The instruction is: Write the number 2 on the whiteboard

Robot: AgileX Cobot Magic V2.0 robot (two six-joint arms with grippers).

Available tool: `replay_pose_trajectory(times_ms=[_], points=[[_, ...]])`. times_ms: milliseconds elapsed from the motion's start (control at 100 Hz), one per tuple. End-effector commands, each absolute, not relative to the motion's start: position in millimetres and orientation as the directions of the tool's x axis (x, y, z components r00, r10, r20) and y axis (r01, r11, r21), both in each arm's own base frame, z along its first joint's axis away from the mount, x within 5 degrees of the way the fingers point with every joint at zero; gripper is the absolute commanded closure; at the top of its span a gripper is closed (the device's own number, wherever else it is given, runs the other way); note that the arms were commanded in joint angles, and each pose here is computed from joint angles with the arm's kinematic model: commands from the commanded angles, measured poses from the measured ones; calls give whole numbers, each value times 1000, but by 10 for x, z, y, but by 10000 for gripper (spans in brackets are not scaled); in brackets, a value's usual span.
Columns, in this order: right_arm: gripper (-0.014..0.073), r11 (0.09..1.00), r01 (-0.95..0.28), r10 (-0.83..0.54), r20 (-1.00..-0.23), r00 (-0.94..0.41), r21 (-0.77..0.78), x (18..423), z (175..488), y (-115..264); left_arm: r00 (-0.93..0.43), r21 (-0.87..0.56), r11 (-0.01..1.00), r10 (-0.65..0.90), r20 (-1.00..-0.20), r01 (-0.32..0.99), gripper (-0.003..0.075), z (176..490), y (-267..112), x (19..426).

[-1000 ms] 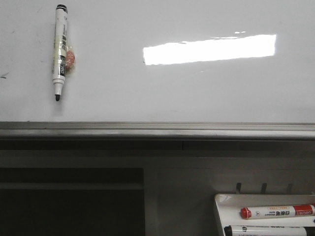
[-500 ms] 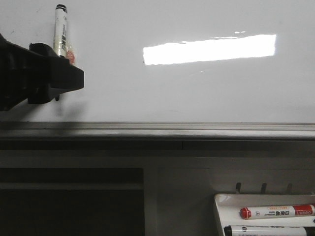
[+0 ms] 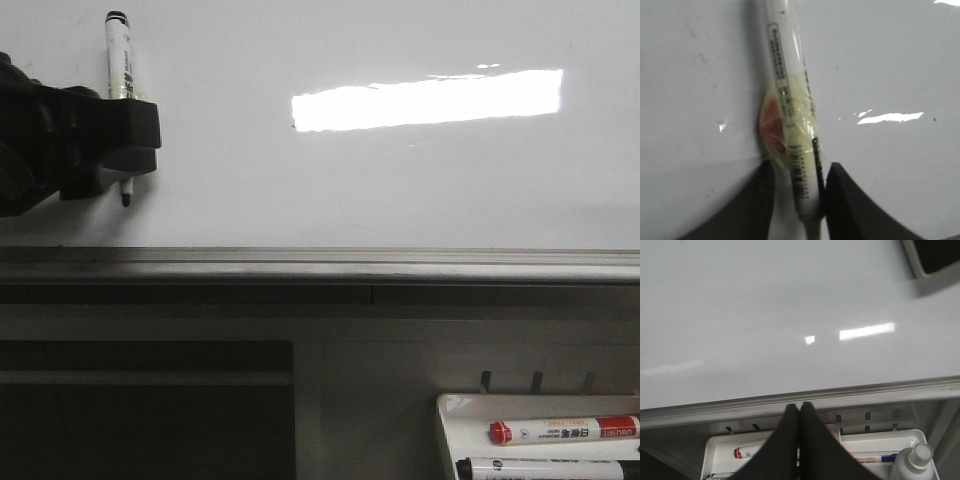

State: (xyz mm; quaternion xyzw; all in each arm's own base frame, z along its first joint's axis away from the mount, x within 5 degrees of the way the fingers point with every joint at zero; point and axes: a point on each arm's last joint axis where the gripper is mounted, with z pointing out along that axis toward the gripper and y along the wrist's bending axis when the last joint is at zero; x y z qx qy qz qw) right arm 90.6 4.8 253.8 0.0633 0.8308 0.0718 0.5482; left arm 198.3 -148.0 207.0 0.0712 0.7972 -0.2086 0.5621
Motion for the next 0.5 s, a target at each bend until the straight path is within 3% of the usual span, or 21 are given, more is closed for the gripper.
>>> replay_pose_trajectory(times_ms=[0, 200, 340, 490], points=[[656, 972, 9, 225, -925, -306, 233, 952, 2685, 61, -338, -279, 896, -158, -928, 345, 719, 2159, -1503, 2007], [656, 960, -23, 256, -903, -345, 280, 937, 2691, 112, -328, -215, 875, -68, -942, 434, 741, 2172, -1551, 1963], [656, 946, -242, 129, -934, -332, 216, 919, 2873, 289, -189, -45, 790, 90, -978, 611, 741, 2310, -1620, 1849], [655, 858, -504, -92, -934, -345, 102, 950, 3029, 556, 15, 161, 665, 221, -975, 729, 741, 2519, -1619, 1666]])
